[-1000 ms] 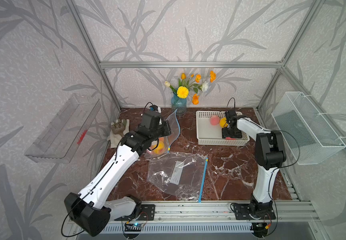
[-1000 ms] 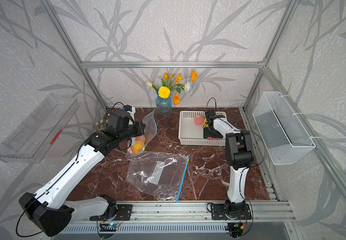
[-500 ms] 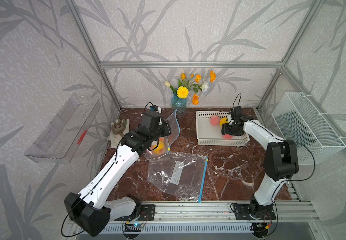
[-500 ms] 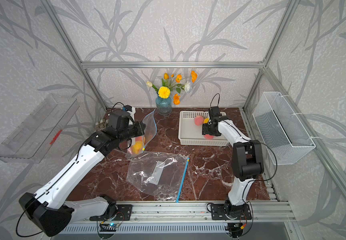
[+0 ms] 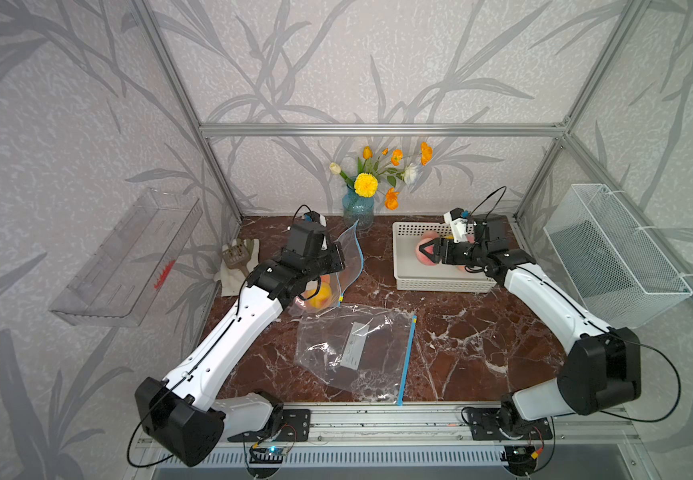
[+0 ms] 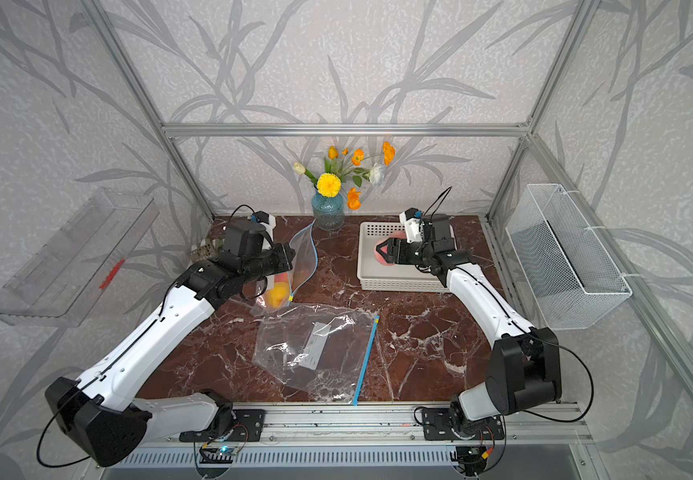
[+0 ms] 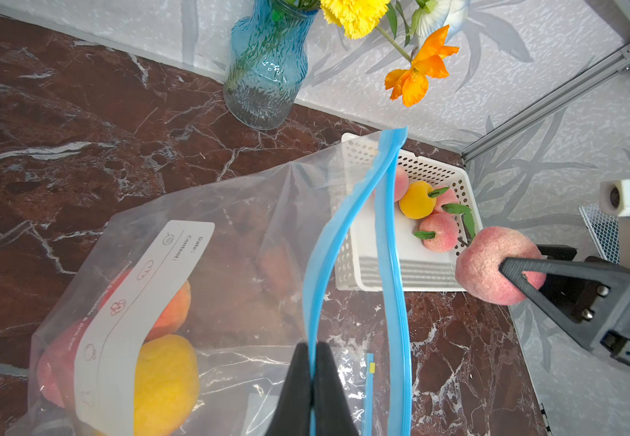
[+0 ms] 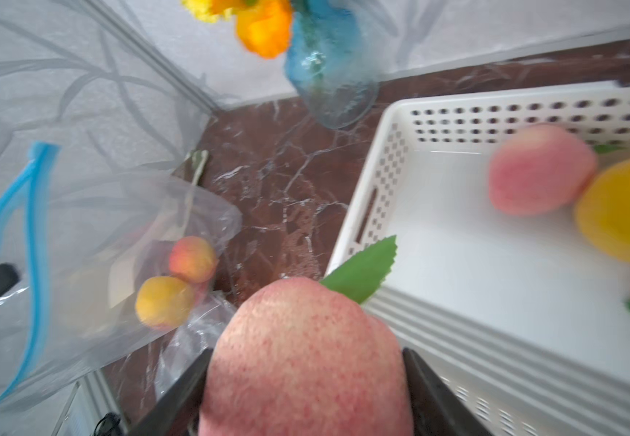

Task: Place the peach in a zip-top bag and seal the zipper
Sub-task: Pick up the peach from the basket, then place the peach in the zipper food storage bag, then adjust the zipper food storage bag at the center of the board.

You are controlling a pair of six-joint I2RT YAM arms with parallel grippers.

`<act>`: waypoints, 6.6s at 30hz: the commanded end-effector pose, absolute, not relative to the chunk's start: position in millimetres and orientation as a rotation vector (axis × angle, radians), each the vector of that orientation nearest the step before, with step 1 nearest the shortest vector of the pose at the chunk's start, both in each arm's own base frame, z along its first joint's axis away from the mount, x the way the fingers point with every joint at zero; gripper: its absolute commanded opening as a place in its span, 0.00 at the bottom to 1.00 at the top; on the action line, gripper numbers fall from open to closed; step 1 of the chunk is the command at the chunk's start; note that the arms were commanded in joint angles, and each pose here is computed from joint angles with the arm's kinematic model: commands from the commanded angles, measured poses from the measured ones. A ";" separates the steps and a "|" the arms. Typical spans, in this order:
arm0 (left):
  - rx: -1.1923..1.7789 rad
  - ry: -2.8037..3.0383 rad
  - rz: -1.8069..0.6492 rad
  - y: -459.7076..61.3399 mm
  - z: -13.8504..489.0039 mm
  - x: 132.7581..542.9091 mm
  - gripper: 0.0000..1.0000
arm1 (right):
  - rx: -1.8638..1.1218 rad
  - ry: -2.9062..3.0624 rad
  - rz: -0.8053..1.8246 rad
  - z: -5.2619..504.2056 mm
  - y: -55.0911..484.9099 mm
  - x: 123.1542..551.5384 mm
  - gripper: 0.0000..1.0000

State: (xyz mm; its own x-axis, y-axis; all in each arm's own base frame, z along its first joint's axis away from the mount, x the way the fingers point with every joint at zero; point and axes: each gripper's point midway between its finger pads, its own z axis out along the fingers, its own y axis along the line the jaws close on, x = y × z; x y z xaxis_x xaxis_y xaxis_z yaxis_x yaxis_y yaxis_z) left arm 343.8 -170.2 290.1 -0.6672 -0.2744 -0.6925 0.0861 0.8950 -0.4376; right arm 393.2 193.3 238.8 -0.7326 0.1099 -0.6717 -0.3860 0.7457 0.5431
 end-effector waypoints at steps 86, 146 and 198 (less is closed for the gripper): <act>0.273 1.967 -0.483 -165.1 424.3 363.0 0.00 | -0.475 1.908 0.872 330.5 297.4 325.0 0.99; 0.651 1.853 -0.358 -177.5 391.7 356.2 0.89 | -1.055 1.494 0.882 316.2 297.8 329.2 0.00; 0.531 1.624 -0.850 -166.9 273.2 365.1 0.96 | -0.846 1.685 1.003 295.4 258.9 328.1 0.00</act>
State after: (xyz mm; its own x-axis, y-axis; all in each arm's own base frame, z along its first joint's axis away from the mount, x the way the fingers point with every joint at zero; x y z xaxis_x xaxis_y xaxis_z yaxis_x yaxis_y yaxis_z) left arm 373.1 -164.3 261.2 -0.3252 -0.1424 -0.9348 0.6769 0.6552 -0.3353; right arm 336.5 259.9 281.2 -0.3309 -0.1027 -0.9381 -0.8584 0.4456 0.2541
